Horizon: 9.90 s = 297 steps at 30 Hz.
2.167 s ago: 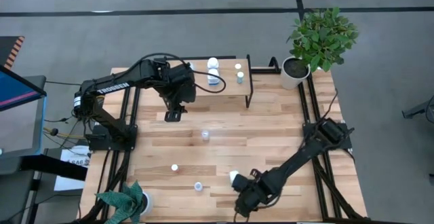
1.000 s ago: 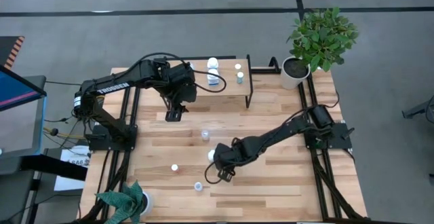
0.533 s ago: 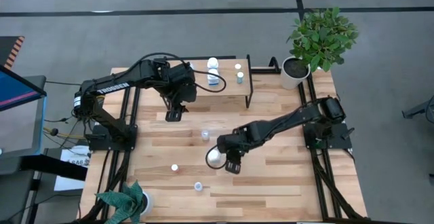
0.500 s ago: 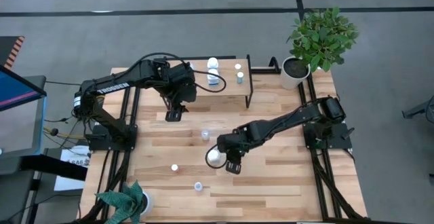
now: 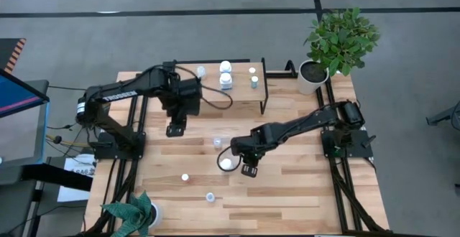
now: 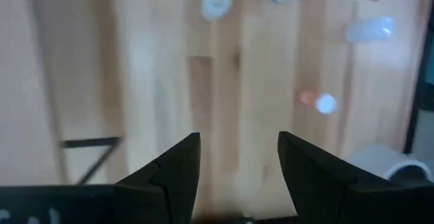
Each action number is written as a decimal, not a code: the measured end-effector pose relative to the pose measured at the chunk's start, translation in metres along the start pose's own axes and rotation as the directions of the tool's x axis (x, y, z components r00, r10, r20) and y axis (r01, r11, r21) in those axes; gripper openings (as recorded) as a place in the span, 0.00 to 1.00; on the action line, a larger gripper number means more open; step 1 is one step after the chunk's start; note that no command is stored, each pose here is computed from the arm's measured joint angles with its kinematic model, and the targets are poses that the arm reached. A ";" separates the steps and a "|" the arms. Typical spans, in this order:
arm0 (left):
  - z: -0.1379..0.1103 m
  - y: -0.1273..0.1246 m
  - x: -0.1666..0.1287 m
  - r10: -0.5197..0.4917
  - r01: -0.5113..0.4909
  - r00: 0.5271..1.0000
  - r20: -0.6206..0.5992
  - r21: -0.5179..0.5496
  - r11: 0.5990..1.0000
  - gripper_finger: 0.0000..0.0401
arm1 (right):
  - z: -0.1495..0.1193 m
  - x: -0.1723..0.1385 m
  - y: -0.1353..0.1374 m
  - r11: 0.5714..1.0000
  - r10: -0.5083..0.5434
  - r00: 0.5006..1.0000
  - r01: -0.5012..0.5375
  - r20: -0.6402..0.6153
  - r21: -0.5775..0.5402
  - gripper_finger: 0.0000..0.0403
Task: Pick and place medicine bottles onto shelf by color
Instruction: Put the top white pill bottle on the shelf and align it with the other white pill bottle, then put the white blue pill bottle on the shelf and align it with the white blue pill bottles
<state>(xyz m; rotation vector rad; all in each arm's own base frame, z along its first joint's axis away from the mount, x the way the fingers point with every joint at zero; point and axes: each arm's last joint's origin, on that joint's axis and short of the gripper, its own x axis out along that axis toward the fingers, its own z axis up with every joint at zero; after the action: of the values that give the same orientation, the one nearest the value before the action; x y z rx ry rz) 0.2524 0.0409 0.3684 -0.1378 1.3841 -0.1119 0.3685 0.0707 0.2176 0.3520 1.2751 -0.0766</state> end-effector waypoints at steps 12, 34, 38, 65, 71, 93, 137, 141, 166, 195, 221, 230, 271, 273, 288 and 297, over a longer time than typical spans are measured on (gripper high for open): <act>-0.048 -0.041 0.076 -0.060 0.052 0.987 0.149 0.057 0.997 0.46 | -0.035 0.000 0.017 0.985 -0.149 0.973 0.129 -0.175 -0.118 0.27; -0.019 -0.023 0.179 0.186 -0.237 0.880 0.437 0.064 0.969 0.58 | -0.078 0.000 0.063 0.981 -0.194 0.957 0.191 -0.217 -0.032 0.27; -0.008 -0.014 0.199 0.205 -0.263 0.882 0.425 0.082 0.961 0.66 | -0.081 0.000 0.067 0.982 -0.191 0.958 0.186 -0.215 -0.044 0.27; 0.016 -0.011 0.219 0.198 -0.267 0.873 0.445 0.096 0.959 0.26 | -0.082 0.000 0.069 0.983 -0.184 0.961 0.181 -0.208 -0.031 0.27; 0.023 -0.015 0.190 0.212 -0.280 0.878 0.429 0.100 0.955 0.26 | -0.082 0.000 0.070 0.983 -0.182 0.962 0.179 -0.205 -0.030 0.27; -0.005 0.100 0.017 0.472 -0.429 0.776 0.419 -0.197 0.881 0.27 | -0.080 0.001 0.071 0.986 -0.166 0.969 0.164 -0.184 -0.028 0.27; 0.003 0.133 0.017 0.440 -0.360 0.797 0.414 -0.260 0.896 0.53 | -0.082 0.001 0.074 0.986 -0.164 0.969 0.162 -0.186 -0.030 0.27; 0.009 0.124 -0.007 0.447 -0.370 0.767 0.461 -0.252 0.894 0.53 | -0.083 0.001 0.075 0.988 -0.157 0.970 0.154 -0.184 -0.032 0.27; -0.013 0.016 -0.047 0.247 -0.209 0.924 0.292 -0.155 0.965 0.52 | -0.021 0.003 0.050 0.996 0.058 0.997 -0.055 0.054 -0.070 0.50; -0.120 -0.065 -0.095 0.188 -0.118 0.874 0.449 -0.179 0.977 0.52 | 0.034 0.016 0.024 0.865 0.115 0.926 0.085 0.360 -0.495 0.61; -0.108 -0.068 -0.088 0.217 -0.165 0.885 0.412 -0.159 0.973 0.52 | 0.033 0.022 0.024 0.873 0.111 0.934 0.072 0.340 -0.483 0.75; -0.108 -0.068 -0.088 0.217 -0.165 0.885 0.412 -0.159 0.973 0.52 | 0.031 0.037 0.022 0.874 0.086 0.951 0.072 0.298 -0.481 0.85; -0.108 -0.068 -0.088 0.217 -0.167 0.884 0.414 -0.153 0.974 0.52 | 0.049 0.000 0.004 0.949 0.015 0.930 0.103 0.368 -0.298 0.38; -0.108 -0.068 -0.088 0.217 -0.167 0.884 0.414 -0.153 0.974 0.52 | 0.054 -0.020 0.000 0.947 -0.039 0.922 0.158 0.386 -0.281 0.39; -0.108 -0.068 -0.088 0.217 -0.167 0.884 0.414 -0.152 0.974 0.52 | 0.096 -0.113 -0.080 0.883 -0.327 0.798 0.449 0.506 -0.136 0.42; -0.108 -0.068 -0.088 0.217 -0.168 0.884 0.414 -0.152 0.974 0.52 | 0.104 -0.122 -0.130 0.914 -0.314 0.811 0.398 0.493 -0.072 0.42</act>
<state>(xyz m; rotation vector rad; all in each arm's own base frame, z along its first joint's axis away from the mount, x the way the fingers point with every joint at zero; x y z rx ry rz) 0.1302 -0.0152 0.4450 -0.1091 0.9546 0.1575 0.3960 -0.0996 0.3305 -0.0686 0.8351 -0.3531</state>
